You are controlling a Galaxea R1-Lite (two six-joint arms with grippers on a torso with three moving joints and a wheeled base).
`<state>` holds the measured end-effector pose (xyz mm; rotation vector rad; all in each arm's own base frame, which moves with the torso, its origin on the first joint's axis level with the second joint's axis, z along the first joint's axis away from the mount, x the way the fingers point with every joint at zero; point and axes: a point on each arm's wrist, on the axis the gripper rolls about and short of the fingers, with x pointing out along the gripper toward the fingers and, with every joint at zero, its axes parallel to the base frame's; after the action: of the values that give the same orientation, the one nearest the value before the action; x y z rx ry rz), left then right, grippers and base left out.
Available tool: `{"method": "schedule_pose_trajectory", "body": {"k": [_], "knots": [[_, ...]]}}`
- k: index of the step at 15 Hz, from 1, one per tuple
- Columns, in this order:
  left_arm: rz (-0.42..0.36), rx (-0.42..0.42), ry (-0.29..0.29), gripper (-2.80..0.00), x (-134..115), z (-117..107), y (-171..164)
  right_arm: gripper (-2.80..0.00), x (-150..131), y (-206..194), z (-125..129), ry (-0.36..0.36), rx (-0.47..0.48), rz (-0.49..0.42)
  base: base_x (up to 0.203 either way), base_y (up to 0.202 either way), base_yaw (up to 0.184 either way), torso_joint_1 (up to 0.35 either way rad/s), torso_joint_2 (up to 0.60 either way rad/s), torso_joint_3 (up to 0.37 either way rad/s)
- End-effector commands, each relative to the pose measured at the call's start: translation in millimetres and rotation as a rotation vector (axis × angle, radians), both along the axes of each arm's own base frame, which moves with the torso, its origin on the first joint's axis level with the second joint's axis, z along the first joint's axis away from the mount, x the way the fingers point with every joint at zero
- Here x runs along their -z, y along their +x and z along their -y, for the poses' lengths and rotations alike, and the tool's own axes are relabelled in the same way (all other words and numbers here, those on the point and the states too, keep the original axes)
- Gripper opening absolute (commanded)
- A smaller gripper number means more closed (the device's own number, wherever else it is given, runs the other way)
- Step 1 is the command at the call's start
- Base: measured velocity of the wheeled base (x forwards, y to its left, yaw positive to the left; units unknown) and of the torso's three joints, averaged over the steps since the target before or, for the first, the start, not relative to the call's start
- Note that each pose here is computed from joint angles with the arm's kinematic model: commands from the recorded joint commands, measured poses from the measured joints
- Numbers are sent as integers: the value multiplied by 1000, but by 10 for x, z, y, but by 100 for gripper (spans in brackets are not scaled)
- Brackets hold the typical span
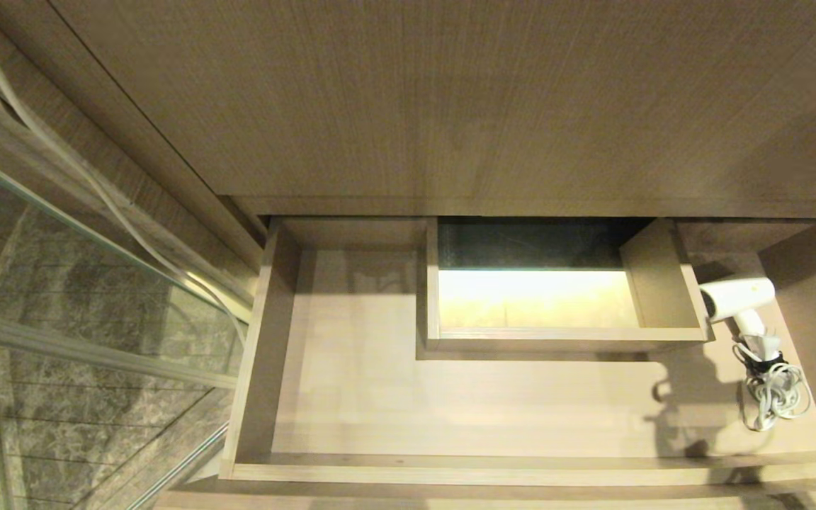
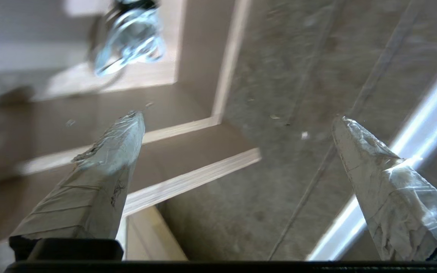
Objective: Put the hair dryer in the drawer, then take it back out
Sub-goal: Pull open the drawer
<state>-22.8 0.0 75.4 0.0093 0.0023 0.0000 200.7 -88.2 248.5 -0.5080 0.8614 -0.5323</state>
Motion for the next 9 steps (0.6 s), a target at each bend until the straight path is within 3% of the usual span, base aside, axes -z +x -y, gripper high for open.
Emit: {"method": "schedule_pose_trajectory", "body": {"k": [1, 5, 9], "knots": [[0, 0, 0, -280, 0, 0, 0, 0, 96, -25, 1, 43, -21, -52, 0, 0, 0, 0, 0, 0], [-1, 0, 0, -280, 3, 0, 0, 0, 197, -47, 69, 159, -76, -85, 0, 0, 0, 0, 0, 0], [1, 0, 0, -280, -1, 0, -1, 0, 187, 9, 254, 151, -21, -46, 0, 0, 0, 0, 0, 0]]}}
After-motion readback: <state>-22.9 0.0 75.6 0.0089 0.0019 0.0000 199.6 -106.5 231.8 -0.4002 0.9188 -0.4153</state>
